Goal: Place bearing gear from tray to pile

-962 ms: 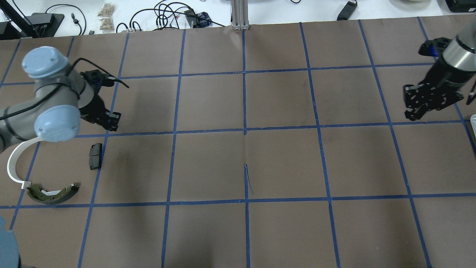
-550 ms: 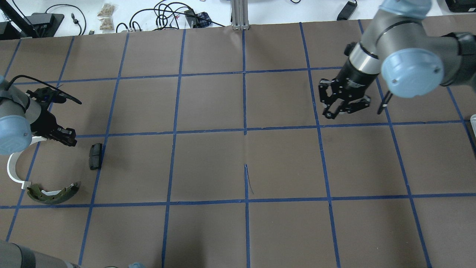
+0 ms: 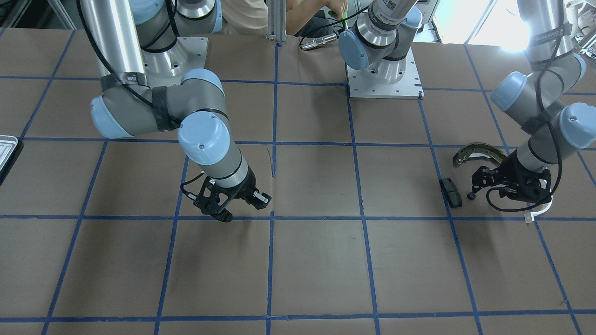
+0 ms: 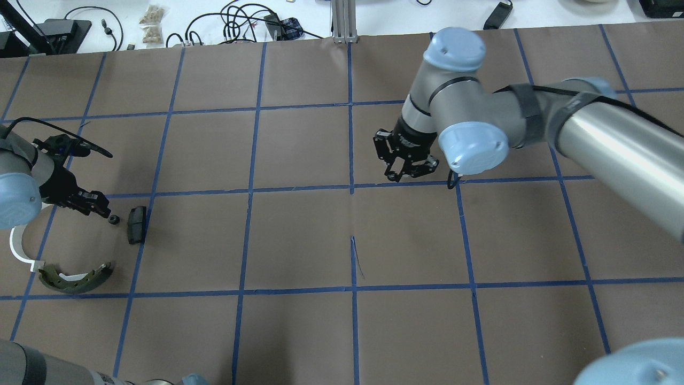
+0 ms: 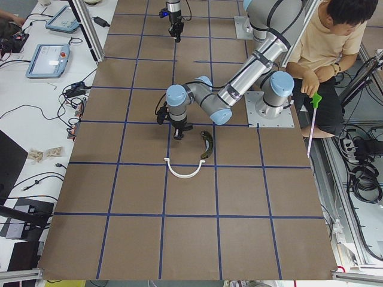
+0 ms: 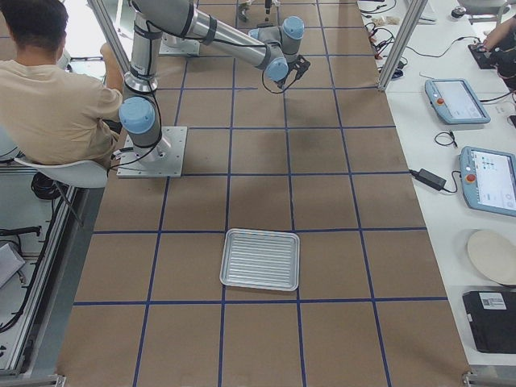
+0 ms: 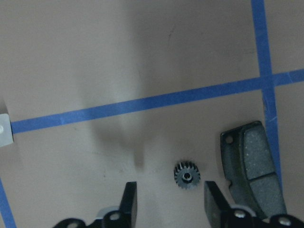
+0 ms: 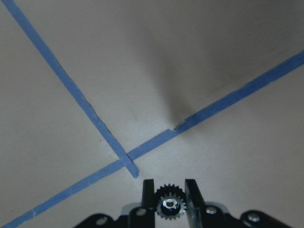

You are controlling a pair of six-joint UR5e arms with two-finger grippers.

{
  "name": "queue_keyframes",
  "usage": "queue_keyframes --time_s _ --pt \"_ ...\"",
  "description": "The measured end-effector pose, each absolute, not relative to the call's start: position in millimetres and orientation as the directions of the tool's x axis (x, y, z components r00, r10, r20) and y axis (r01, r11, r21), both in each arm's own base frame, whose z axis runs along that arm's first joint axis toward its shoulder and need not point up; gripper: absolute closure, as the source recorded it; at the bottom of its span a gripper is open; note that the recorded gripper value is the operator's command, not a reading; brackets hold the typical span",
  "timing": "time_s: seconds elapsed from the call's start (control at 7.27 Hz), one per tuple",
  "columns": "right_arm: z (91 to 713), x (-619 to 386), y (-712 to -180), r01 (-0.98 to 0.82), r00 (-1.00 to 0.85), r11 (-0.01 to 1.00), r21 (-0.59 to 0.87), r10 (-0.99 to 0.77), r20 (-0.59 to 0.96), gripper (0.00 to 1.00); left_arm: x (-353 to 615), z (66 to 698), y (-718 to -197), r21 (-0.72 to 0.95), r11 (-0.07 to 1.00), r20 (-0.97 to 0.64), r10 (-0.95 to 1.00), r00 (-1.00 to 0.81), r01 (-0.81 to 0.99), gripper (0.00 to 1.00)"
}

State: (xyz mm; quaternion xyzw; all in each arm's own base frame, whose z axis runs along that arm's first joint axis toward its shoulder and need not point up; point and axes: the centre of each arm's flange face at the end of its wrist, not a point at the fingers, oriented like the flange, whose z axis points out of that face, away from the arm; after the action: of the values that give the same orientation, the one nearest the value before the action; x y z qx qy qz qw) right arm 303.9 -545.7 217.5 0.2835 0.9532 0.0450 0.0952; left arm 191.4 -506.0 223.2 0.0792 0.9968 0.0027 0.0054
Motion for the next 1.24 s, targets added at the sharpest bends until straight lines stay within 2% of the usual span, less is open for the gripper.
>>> queue_keyframes --time_s 0.14,0.41,0.55,0.96,1.24 --pt "207 316 -547 0.533 -0.819 0.835 0.136 0.55 -0.166 0.01 171 241 -515 -0.014 0.989 -0.033 0.147 -0.989 0.147 0.08" --pt "215 322 -561 0.535 -0.816 0.838 0.106 0.545 -0.19 0.0 86 269 -529 -0.023 0.99 -0.038 0.135 -0.99 0.136 0.08" --pt "241 316 -578 0.526 -0.827 0.848 0.073 0.529 -0.19 0.0 45 279 -525 -0.004 0.991 -0.02 0.137 -0.99 0.137 0.08" --pt "363 225 -612 0.349 -0.934 0.936 -0.04 0.344 -0.101 0.0 -79 288 -520 0.003 0.999 -0.006 0.044 -0.999 0.044 0.08" --pt "441 130 -590 0.22 -0.974 0.974 -0.059 0.217 -0.06 0.0 -189 290 -523 -0.044 0.998 0.002 -0.033 -0.999 -0.033 0.08"
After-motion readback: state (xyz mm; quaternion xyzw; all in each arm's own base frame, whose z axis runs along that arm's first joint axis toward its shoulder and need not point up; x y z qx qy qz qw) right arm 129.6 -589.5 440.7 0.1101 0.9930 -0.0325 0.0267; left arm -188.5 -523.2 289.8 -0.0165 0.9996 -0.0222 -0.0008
